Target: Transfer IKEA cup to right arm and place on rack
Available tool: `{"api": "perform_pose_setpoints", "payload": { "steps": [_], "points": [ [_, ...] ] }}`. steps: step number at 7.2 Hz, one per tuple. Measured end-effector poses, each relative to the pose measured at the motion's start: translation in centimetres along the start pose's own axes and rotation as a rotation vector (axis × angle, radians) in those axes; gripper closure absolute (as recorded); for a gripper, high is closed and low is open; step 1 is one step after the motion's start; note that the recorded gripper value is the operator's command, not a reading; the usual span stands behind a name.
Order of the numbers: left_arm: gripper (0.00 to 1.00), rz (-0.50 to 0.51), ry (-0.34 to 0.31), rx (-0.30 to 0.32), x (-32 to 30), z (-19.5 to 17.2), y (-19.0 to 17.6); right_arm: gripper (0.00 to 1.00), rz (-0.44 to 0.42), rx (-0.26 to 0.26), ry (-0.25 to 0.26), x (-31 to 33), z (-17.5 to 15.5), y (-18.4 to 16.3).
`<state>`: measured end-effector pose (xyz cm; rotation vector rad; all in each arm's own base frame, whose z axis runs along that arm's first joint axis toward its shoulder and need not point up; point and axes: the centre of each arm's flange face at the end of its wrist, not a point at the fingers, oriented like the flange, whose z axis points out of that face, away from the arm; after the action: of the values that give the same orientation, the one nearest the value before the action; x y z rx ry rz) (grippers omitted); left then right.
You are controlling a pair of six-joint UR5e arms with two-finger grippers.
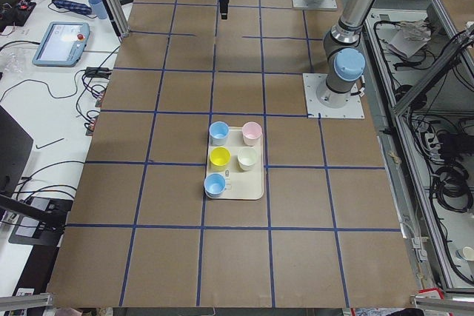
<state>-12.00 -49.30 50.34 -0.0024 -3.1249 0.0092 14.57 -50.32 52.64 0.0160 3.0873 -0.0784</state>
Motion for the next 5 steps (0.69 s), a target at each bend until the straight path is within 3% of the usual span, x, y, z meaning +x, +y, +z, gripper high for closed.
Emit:
{"api": "perform_pose_setpoints", "payload": {
  "steps": [5],
  "points": [
    [0.00, 0.001, 0.001, 0.001, 0.00, 0.09, -0.19, 0.00, -0.006, 0.000, 0.077, 0.13, -0.97, -1.24]
  ]
}}
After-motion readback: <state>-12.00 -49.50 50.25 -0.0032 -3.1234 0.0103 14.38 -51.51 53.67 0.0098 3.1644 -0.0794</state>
